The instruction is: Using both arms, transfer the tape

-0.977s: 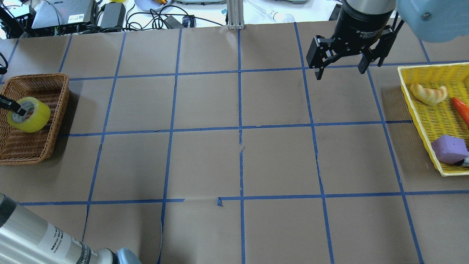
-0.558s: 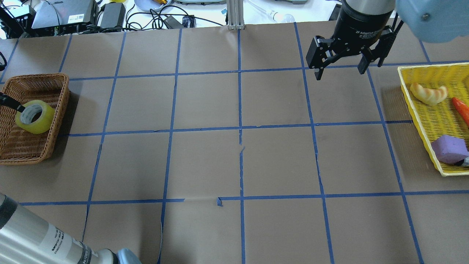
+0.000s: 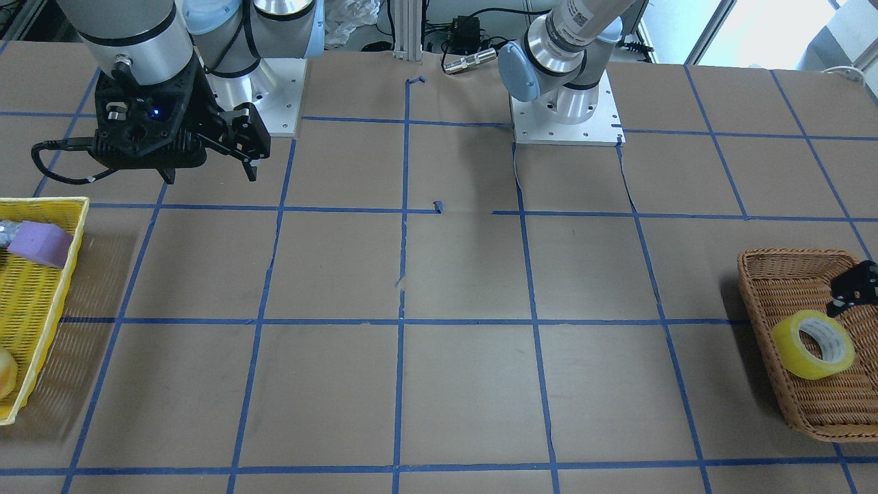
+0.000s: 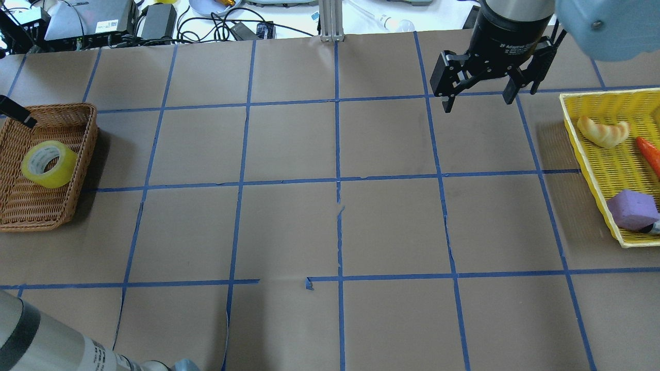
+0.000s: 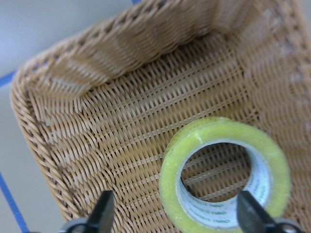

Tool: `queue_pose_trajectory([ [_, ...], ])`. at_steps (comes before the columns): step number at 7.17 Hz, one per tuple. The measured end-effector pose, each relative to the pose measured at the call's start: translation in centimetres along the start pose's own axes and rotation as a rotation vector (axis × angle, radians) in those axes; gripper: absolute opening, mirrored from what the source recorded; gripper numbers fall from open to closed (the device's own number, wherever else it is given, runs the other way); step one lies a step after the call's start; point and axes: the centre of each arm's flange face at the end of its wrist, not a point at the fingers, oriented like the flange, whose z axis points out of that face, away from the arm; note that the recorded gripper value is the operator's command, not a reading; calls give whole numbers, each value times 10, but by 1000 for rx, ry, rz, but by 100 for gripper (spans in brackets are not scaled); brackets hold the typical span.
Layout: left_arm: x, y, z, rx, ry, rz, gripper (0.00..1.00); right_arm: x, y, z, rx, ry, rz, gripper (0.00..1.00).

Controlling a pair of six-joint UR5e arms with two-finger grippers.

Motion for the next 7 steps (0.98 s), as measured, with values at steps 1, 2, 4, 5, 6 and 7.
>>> queue_pose_trajectory([
  [1, 74, -14, -37, -2, 13, -92, 100, -1, 0, 1, 0, 0, -1, 100],
  [2, 148, -20, -65, -5, 26, -151, 100, -1, 0, 1, 0, 0, -2, 100],
  [4, 283, -13, -90, -13, 41, -184, 100, -2, 0, 2, -2, 1, -2, 100],
  [5, 322, -2, -94, -14, 44, -185, 100, -2, 0, 3, -2, 1, -3, 100],
  [6, 339, 12, -102, -7, 44, -188, 100, -2, 0, 3, -3, 2, -3, 100],
  [7, 339, 21, -110, 8, 43, -199, 100, -2, 0, 4, -5, 3, -4, 100],
])
